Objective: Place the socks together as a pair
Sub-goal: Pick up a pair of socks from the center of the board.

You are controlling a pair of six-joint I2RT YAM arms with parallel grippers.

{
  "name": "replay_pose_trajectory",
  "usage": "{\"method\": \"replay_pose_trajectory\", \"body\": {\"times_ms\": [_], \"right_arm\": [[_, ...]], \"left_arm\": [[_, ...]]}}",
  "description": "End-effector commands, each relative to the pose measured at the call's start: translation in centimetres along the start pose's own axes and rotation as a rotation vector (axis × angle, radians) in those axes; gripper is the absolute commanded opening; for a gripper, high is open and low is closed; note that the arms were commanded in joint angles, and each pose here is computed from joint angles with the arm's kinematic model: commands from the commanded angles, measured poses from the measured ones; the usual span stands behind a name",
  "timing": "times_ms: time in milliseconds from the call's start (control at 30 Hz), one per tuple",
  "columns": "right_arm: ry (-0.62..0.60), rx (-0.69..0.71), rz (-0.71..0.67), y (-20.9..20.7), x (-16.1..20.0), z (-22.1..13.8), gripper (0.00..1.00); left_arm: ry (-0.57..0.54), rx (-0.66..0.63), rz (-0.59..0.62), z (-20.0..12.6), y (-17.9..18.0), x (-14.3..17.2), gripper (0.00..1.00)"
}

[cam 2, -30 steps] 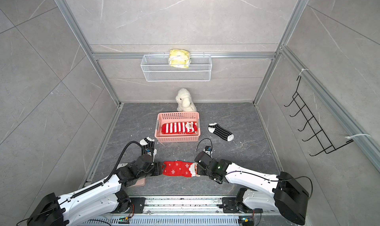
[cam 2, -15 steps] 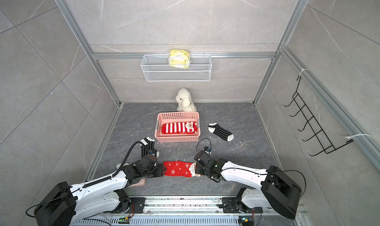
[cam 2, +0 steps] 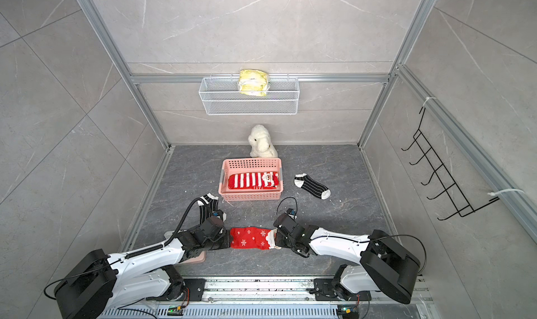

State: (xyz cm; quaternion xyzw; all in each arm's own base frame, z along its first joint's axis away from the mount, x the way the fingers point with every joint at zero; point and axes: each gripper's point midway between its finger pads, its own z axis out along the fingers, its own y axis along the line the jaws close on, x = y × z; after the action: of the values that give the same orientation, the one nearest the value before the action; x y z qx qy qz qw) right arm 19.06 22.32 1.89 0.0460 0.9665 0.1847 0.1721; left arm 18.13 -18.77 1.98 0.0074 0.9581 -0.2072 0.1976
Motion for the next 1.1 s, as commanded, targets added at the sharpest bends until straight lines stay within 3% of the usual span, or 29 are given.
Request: {"method": "replay_pose_trajectory", "body": {"times_ms": [0, 67, 300, 433, 667, 767, 1067], "right_arm": [[0.014, 0.005, -0.005, -0.2, 0.3, 0.0, 0.07], [0.000, -0.006, -0.014, 0.1, -0.1, -0.7, 0.00], [-0.115, -0.071, -0.067, 2.0, -2.9, -6.0, 0.00], [-0.211, -0.079, -0.118, 3.5, -5.6, -9.9, 0.00], [-0.402, -0.067, -0.234, 8.5, -12.6, -15.5, 0.00], [-0.438, -0.096, -0.247, 10.8, -15.9, -16.0, 0.00], [-0.420, -0.100, -0.198, 12.5, -24.8, -11.7, 0.00]], "left_arm": [[0.004, 0.010, 0.012, -0.8, -1.1, -0.8, 0.00], [-0.002, 0.016, 0.022, -1.4, -1.5, -1.1, 0.00], [-0.069, 0.073, 0.089, -5.8, -4.3, -3.9, 0.00], [-0.163, 0.164, 0.170, -9.7, -7.4, -6.6, 0.00], [-0.304, 0.066, 0.314, -15.4, -9.2, -13.6, 0.00], [-0.322, 0.031, 0.311, -15.7, -8.8, -17.0, 0.00], [-0.259, -0.005, 0.162, -10.3, -5.1, -26.4, 0.00]]}}
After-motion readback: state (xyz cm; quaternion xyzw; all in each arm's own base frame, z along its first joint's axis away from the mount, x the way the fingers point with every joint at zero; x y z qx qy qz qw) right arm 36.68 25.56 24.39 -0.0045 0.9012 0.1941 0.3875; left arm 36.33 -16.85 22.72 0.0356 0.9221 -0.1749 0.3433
